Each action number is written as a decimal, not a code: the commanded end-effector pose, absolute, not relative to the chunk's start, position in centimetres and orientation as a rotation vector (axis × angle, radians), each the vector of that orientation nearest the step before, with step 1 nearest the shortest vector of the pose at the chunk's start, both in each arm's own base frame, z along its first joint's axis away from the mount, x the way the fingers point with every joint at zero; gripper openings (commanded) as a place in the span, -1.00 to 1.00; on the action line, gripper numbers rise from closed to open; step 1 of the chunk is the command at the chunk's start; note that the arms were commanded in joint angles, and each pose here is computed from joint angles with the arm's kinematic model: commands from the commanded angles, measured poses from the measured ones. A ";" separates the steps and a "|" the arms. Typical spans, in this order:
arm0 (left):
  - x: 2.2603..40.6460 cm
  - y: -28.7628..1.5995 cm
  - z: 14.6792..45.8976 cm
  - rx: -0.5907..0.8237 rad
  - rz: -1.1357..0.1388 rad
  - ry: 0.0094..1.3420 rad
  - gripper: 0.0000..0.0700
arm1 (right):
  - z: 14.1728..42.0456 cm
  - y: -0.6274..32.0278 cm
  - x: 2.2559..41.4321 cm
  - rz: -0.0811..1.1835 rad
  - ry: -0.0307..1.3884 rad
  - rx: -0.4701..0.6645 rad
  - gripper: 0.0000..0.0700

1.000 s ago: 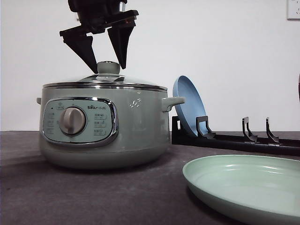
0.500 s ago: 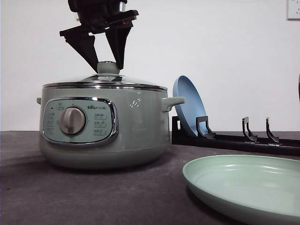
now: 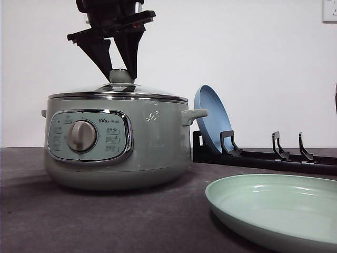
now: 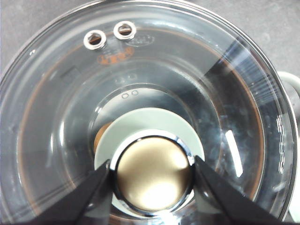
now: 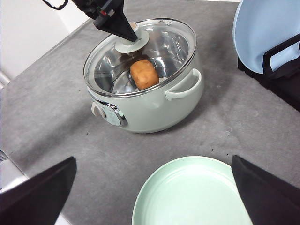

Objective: Transfer potato from steamer to green plate

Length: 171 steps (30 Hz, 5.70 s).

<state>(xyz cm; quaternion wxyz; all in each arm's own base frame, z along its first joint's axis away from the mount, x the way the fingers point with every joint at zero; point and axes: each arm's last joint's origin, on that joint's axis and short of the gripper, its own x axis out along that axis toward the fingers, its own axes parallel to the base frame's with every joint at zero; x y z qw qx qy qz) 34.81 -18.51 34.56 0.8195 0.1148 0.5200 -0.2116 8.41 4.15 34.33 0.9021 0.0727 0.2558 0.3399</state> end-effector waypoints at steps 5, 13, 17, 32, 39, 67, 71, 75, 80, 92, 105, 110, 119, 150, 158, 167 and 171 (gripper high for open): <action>35.5 -19.0 34.1 0.261 -0.455 1.108 -1.00 | 34.6 4.2 8.5 0.705 0.523 0.159 0.92; 35.0 -18.7 37.7 0.240 -0.462 1.027 -1.00 | 34.6 4.2 8.5 0.705 0.523 0.158 0.92; 34.3 -18.3 40.2 0.226 -0.467 0.969 -1.00 | 34.6 4.2 8.5 0.705 0.523 0.159 0.92; 32.0 -16.1 44.3 0.210 -0.458 0.881 -1.00 | 34.6 4.2 8.5 0.705 0.523 0.158 0.92; 32.8 -11.6 45.3 0.154 -0.343 0.864 -1.00 | 34.6 4.2 8.5 0.705 0.522 0.155 0.92; 33.9 5.2 45.2 -0.061 0.114 0.904 -1.00 | 37.3 10.0 17.6 0.877 0.763 0.110 0.91; 33.9 5.6 45.2 -0.064 0.123 0.905 -1.00 | 37.9 14.1 21.8 0.945 0.815 0.051 0.91; 33.8 5.8 45.1 -0.067 0.129 0.907 -1.00 | 37.6 18.3 25.9 0.996 0.860 -0.016 0.91; 33.8 5.8 45.1 -0.068 0.129 0.911 -1.00 | 35.9 23.6 30.8 1.025 0.919 -0.066 0.91; 33.8 5.8 45.1 -0.067 0.129 0.907 -1.00 | 29.1 30.9 37.1 1.072 0.845 -0.298 0.91; 33.8 5.8 45.1 -0.060 0.125 0.910 -1.00 | 25.2 31.3 38.8 1.019 0.886 -0.387 0.91; 33.8 5.8 45.1 -0.060 0.125 0.910 -1.00 | 23.9 31.5 39.1 1.039 0.919 -0.375 0.91; 33.8 5.8 45.1 -0.060 0.125 0.909 -1.00 | 23.5 31.8 39.0 1.049 0.933 -0.368 0.57; 33.8 5.8 45.1 -0.060 0.125 0.908 -1.00 | 34.0 28.5 36.2 0.953 0.924 -0.323 -0.43; 33.8 5.8 45.1 -0.060 0.125 0.911 -1.00 | 43.0 21.5 30.0 0.861 0.880 -0.318 -0.43; 33.8 5.8 45.1 -0.060 0.125 0.911 -1.00 | 45.1 15.0 21.2 0.776 0.882 -0.324 -0.43; 33.8 5.8 45.1 -0.061 0.125 0.912 -1.00 | 43.3 13.0 18.3 0.760 0.924 -0.305 -0.43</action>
